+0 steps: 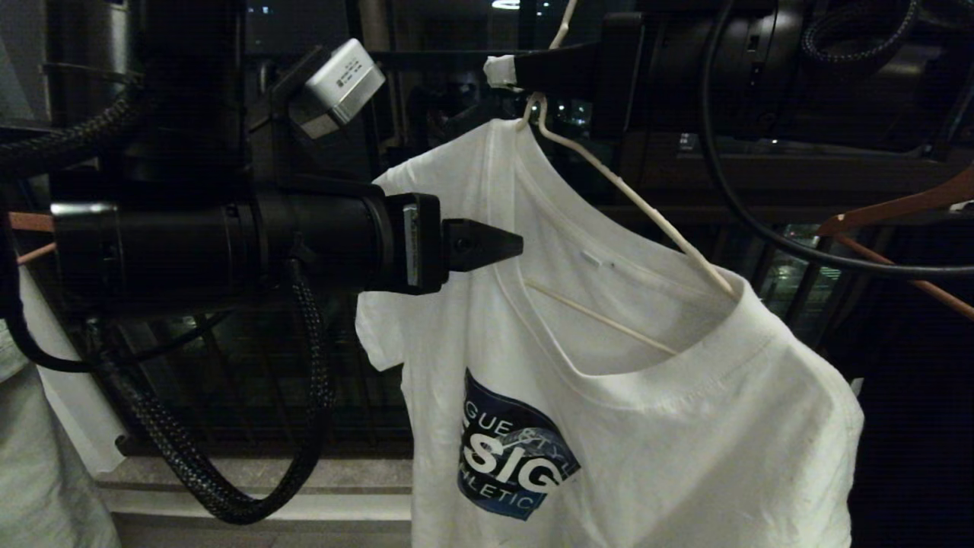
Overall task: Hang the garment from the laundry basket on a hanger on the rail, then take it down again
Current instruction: Take the clothes off the clothes rack
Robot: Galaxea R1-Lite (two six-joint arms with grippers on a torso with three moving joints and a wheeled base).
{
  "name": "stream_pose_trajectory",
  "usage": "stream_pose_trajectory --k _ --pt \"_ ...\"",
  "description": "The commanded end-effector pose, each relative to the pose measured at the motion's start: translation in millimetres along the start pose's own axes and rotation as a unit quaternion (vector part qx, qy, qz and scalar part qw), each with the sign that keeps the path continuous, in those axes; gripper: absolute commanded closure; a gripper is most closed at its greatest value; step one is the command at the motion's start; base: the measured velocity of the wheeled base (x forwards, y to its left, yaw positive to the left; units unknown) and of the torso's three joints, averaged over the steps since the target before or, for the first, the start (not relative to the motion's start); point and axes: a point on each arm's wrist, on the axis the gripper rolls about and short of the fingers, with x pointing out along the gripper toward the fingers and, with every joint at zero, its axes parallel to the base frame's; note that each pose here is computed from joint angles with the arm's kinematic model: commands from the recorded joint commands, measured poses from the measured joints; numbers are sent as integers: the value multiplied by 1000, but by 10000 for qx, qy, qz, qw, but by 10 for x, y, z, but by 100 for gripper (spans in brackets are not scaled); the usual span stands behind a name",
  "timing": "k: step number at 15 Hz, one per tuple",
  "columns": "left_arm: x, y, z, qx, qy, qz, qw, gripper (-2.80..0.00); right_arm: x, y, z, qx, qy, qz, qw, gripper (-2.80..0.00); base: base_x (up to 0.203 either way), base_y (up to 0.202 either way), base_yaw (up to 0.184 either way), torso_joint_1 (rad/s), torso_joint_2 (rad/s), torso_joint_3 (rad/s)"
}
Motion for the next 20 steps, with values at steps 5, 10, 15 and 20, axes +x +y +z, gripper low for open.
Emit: stream_pose_trajectory --k 5,10,15,20 --pt "180 -25 -53 70 -378 581 9976 -280 -7 4 9 -11 -15 12 10000 0 0 0 0 0 0 0" --pt "226 -12 -43 130 -583 892 9942 -280 -27 11 27 -20 -36 3 10000 0 0 0 0 0 0 0" --pt "230 -3 -31 143 -673 1064 9919 -280 -32 -2 26 -22 -34 -20 10000 0 0 0 0 0 0 0" --pt "175 -16 18 148 -906 1038 9904 0 -35 -11 19 -22 -17 -34 10000 0 0 0 0 0 0 0"
